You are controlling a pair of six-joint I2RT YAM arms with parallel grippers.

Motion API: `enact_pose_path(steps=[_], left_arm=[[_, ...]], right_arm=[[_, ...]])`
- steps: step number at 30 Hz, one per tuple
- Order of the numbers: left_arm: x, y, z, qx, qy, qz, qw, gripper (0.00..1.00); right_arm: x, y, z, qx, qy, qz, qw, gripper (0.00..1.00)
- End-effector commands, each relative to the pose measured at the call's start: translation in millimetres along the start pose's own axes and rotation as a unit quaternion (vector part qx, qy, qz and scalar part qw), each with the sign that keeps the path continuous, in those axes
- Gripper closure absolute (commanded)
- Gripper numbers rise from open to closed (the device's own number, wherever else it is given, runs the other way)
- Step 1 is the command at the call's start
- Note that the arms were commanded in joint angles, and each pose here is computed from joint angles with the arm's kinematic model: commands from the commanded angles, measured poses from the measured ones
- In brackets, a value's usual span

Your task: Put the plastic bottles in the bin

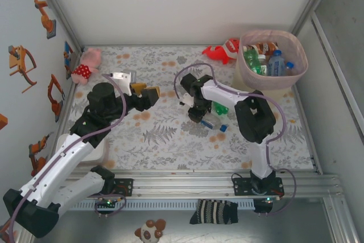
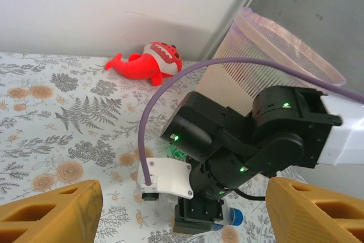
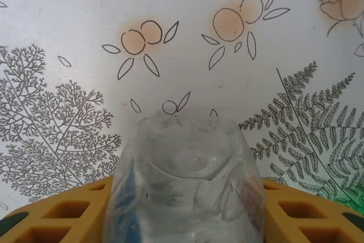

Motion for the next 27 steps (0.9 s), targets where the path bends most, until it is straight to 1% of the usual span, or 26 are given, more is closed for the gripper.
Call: enact_pose_path(steps=[1,9,14,20,27], left_arm=[[0,2,-1,-0.001,-0.006,0.003,1.000,0.25],[-2,2,6,0.008,-0.007,0.000,1.000,0.25],[-3,2,13,0.015,-0.006,-0.003,1.000,0.25],[-4,1,22,0.025,-0.002,-0.008,1.000,0.25],[-3,2,31,0.033,0.000,-0.012,0.999,0.25]], right_arm=[[-2,-5,-50,0.003,-0.058,0.028,0.998,0.49],[4,-14,-128,-0.015,-0.185,0.097,0.978,0.50],[14,-23,-181,-0.012,-0.260,0.135,0.956,0.50],[42,-40,-255,0.000,-0.362,0.187,0.913,0.51],[91,-61,-337,0.055,-0.459,0.234,0.855,0.52]])
Point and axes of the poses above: each hand's point on the last joint's axis, 136 mm out from that joint toward the fingers, its own z axis out along the fingers, its own y axis along the line the jaws close on, x = y × z, the point moved 4 cm from there along -z, back along the fingers, and after that the axes turned 7 degrees about -z, right-handed, at the moved point
